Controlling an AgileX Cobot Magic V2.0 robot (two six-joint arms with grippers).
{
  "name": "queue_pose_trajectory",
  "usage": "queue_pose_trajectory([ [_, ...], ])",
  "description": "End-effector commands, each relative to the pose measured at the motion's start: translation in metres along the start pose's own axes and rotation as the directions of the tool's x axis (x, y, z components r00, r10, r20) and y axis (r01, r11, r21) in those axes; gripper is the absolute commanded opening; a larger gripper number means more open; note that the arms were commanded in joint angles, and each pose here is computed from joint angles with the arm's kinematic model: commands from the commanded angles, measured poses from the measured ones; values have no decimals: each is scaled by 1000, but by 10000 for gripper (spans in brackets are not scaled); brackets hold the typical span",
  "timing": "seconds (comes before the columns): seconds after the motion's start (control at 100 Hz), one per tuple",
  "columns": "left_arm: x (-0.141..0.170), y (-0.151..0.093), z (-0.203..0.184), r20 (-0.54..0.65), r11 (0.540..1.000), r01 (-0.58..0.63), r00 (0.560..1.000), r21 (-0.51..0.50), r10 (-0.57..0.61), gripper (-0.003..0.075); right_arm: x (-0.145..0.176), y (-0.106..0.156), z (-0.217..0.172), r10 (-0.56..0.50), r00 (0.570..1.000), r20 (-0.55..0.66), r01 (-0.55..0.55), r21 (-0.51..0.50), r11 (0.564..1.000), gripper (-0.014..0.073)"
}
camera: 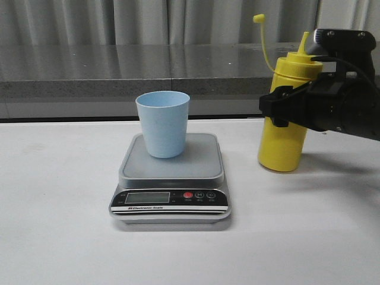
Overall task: Pour seasoning into cup on scale with both arms
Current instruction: 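Lower the yellow bottle onto the table beside the scale, then open the right gripper and withdraw it from the bottle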
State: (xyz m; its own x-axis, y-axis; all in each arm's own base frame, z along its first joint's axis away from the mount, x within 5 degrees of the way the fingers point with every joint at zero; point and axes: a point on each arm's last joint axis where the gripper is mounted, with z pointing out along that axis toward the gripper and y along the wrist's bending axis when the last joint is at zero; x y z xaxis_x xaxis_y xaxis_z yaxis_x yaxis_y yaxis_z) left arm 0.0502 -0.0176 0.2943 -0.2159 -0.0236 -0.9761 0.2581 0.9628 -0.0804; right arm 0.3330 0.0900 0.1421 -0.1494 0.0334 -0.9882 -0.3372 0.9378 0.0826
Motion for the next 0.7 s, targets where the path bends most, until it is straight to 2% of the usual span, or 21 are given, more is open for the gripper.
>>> queue_pose_trajectory([
  [0.0, -14, 0, -2, 87, 1000, 18, 996, 1, -18, -20, -24, 0, -1, -58, 992, 113, 57, 6, 998, 638],
  [0.19, -14, 0, -2, 87, 1000, 18, 996, 1, -18, -20, -28, 1, -3, -88, 994, 58, 88, 5, 996, 646],
  [0.39, -14, 0, -2, 87, 1000, 18, 996, 1, -18, -20, -44, 6, -11, -122, 991, 50, 123, -22, 992, 646],
  [0.69, -14, 0, -2, 87, 1000, 18, 996, 1, -18, -20, -49, 10, -53, -113, 993, 19, 113, -3, 994, 646],
])
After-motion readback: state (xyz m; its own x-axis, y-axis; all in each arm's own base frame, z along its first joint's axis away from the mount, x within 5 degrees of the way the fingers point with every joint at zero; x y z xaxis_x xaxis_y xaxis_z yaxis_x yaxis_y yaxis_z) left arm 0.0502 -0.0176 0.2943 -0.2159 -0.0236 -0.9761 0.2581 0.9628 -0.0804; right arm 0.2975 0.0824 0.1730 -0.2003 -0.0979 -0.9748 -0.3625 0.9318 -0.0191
